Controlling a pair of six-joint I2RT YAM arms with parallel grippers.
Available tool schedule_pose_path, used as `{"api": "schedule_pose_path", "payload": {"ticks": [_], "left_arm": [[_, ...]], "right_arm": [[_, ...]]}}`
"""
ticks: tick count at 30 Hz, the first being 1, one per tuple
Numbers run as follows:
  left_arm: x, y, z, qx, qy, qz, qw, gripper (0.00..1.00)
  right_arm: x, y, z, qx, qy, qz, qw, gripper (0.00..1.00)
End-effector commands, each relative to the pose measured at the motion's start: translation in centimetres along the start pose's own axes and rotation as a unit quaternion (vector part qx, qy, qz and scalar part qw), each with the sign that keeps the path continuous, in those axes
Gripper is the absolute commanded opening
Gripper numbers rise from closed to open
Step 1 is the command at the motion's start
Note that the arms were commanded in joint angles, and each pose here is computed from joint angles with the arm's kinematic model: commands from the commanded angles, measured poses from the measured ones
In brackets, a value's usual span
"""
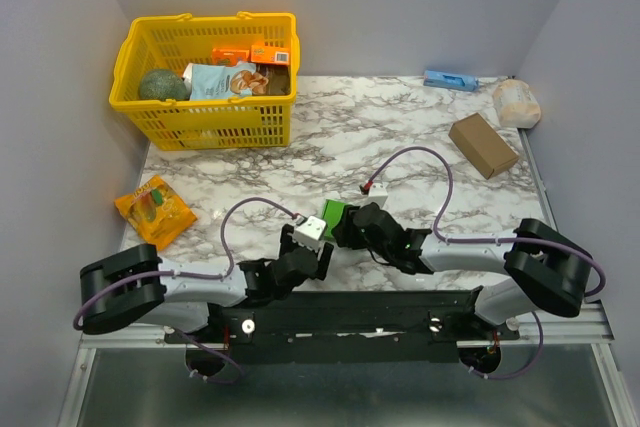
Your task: Fold the paper box
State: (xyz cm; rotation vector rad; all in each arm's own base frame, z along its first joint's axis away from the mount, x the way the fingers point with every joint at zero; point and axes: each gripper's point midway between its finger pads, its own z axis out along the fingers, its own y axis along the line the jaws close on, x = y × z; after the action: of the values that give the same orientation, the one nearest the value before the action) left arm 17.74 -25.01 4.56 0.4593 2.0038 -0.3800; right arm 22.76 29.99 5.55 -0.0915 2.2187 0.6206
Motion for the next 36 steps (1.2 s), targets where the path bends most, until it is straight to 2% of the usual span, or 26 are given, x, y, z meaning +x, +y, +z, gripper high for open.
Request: {"api": "schedule_pose_path", "payload": {"ticks": [1, 5, 8, 9, 14, 16, 21, 26, 32, 36], "left_arm": [[-1.2, -1.9, -2.4, 0.083, 0.001, -0.019, 0.996, 0.85], [-4.7, -0.9, -3.3, 0.088, -0.026, -0.087, 0.992, 0.88], [-7.0, 1.1, -2.3, 0.089, -0.027, -0.155, 0.984, 0.87], [-7.8, 2.9, -1.5, 0.068, -0.031, -0.181, 0.981, 0.86], [-9.5, 2.8, 1.3, 0.099, -0.012, -0.197, 0.975, 0.81], [-8.7, 2.9, 2.9, 0.099, 0.011, -0.199, 0.975, 0.78], [-9.0, 2.1, 5.5, 0.125, 0.022, -0.206, 0.97, 0.76], [-7.7, 2.3, 7.9, 0.123, 0.048, -0.196, 0.972, 0.72], [-5.2, 2.1, 9.6, 0.133, 0.087, -0.177, 0.971, 0.53], [-3.4, 1.8, 10.1, 0.145, 0.11, -0.164, 0.97, 0.34]], "right_arm": [[2.5, -1.7, 0.3, 0.016, 0.036, 0.0, 0.999, 0.58], [2.6, -1.8, 0.3, 0.014, 0.038, 0.003, 0.999, 0.58], [2.6, -1.8, 0.3, 0.013, 0.038, 0.003, 0.999, 0.58], [2.6, -1.7, 0.3, 0.012, 0.038, 0.003, 0.999, 0.58], [2.9, -1.9, 0.2, 0.012, 0.041, 0.006, 0.999, 0.58], [2.9, -1.8, 0.1, 0.01, 0.041, 0.005, 0.999, 0.58], [2.7, -1.9, 0.0, 0.009, 0.037, 0.003, 0.999, 0.59], [2.8, -2.1, -0.1, 0.011, 0.037, -0.002, 0.999, 0.59], [2.5, -2.0, -0.1, 0.007, 0.034, -0.01, 0.999, 0.6], [2.1, -0.5, -0.5, -0.03, 0.044, -0.049, 0.997, 0.65]]}}
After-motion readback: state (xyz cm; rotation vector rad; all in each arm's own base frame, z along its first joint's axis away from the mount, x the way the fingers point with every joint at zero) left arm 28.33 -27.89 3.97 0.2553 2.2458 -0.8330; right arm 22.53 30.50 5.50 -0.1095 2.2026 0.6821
